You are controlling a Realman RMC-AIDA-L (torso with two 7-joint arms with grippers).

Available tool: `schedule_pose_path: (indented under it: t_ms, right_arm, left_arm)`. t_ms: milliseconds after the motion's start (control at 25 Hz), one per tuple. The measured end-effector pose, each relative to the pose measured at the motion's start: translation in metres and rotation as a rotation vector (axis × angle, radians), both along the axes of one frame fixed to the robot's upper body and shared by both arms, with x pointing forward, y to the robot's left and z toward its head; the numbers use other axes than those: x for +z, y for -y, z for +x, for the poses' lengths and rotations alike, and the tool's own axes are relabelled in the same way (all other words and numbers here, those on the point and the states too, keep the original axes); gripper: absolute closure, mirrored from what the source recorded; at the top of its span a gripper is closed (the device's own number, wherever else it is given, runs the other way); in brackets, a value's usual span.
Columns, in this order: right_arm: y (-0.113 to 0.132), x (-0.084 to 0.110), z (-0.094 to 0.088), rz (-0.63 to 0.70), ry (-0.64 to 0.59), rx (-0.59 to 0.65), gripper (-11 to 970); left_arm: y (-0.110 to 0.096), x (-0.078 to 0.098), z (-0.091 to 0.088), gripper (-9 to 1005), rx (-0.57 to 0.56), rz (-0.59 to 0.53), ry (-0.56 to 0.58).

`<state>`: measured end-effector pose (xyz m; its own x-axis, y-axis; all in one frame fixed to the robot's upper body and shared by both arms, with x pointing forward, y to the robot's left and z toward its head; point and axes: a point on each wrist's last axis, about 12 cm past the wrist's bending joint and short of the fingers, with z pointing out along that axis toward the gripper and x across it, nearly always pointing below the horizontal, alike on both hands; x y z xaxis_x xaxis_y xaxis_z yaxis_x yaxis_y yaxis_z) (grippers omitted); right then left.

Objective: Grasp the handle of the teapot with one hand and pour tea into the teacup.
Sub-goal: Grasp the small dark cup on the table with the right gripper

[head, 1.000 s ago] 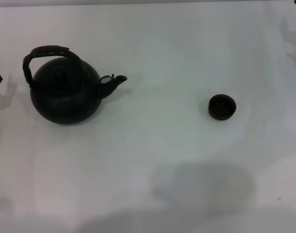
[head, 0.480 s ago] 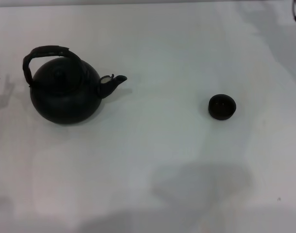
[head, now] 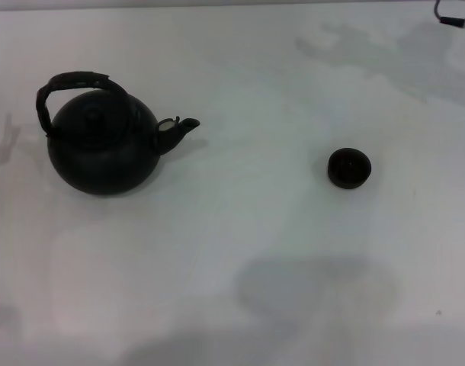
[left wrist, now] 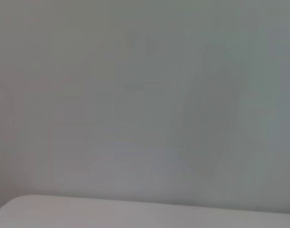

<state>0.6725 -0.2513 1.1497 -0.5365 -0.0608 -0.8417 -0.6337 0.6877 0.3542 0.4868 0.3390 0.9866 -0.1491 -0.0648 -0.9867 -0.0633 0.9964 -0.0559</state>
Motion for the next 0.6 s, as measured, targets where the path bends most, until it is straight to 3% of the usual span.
schedule_pose_path:
  t_ms: [160, 320, 600]
  right_arm:
    - [-0.001, 0.013, 0.004, -0.08, -0.039, 0.075, 122]
    - [-0.023, 0.036, 0.009, -0.185, -0.077, 0.243, 123]
    - [-0.043, 0.06, 0.019, -0.349, -0.115, 0.322, 124]
  left_arm:
    - [-0.001, 0.001, 0.001, 108, -0.001, 0.005, 0.007]
    - [-0.008, 0.003, 0.002, 109, 0.006, 0.026, 0.009]
    - [-0.01, 0.006, 0.002, 109, 0.005, 0.032, 0.025]
